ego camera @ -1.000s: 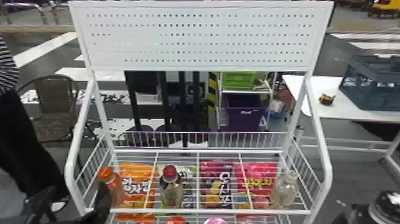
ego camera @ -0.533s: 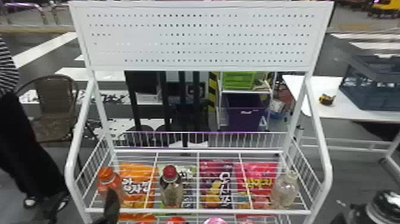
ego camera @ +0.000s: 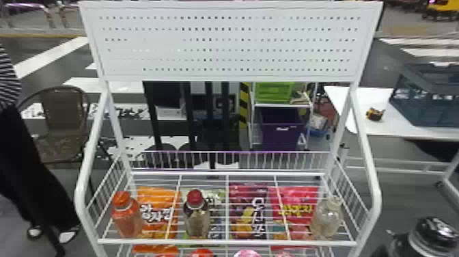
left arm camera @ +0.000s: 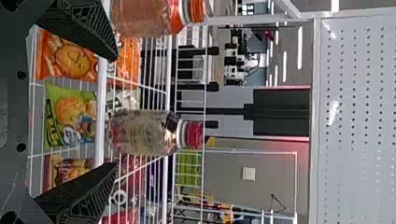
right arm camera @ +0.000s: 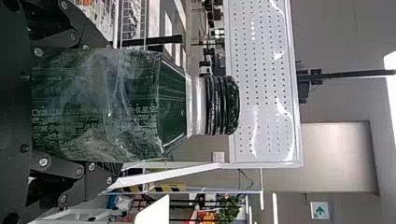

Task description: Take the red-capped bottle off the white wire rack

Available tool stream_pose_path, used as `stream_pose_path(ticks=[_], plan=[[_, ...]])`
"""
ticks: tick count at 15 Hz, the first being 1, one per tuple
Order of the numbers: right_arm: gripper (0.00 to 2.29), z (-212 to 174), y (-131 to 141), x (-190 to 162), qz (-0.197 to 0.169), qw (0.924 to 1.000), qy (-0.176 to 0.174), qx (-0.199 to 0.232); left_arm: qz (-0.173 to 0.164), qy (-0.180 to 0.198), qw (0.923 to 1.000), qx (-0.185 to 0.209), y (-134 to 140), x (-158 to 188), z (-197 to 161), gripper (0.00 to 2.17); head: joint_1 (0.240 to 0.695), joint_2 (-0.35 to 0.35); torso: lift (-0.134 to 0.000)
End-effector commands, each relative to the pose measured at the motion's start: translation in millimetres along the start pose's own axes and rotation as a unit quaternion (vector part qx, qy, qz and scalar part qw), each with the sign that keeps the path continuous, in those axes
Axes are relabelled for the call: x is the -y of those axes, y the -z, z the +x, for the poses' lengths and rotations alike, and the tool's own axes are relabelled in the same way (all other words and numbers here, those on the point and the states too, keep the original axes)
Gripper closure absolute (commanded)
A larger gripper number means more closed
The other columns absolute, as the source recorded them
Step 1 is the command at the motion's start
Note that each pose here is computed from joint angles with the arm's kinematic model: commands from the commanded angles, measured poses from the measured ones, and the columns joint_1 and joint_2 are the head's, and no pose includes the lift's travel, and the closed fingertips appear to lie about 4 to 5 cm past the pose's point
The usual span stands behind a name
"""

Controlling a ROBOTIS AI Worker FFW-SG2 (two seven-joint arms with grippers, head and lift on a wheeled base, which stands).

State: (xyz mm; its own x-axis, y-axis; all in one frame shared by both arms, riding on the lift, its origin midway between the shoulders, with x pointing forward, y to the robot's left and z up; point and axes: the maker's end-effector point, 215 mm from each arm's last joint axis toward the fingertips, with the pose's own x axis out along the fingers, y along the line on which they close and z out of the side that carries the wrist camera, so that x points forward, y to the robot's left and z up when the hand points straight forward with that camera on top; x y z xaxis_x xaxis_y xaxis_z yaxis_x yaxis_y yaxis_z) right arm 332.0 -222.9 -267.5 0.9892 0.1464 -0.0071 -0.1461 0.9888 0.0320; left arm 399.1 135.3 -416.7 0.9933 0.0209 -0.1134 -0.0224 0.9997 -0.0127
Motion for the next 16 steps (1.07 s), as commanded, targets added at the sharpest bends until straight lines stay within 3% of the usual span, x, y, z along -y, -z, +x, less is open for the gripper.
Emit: stream_pose_path(ticks=[1,6,16], plan=[[1.22,-1,1,1,0.000,1.0000,0.001,-0.002,0.004,0.014,0.9999,0.007,2,26,19,0.08,0.499,0.000,0.000],[1.22,-4,5,1,0.003,1.0000,0.002,-0.003,0.001,0.008,0.9997,0.024,-17,30,65,0.08,0.499,0.000,0.000],[1.21,-8,6,2,0.001,1.0000,0.003,-0.003,0.025,0.012,0.9995,-0.013,-3,30,116,0.08,0.499,0.000,0.000]])
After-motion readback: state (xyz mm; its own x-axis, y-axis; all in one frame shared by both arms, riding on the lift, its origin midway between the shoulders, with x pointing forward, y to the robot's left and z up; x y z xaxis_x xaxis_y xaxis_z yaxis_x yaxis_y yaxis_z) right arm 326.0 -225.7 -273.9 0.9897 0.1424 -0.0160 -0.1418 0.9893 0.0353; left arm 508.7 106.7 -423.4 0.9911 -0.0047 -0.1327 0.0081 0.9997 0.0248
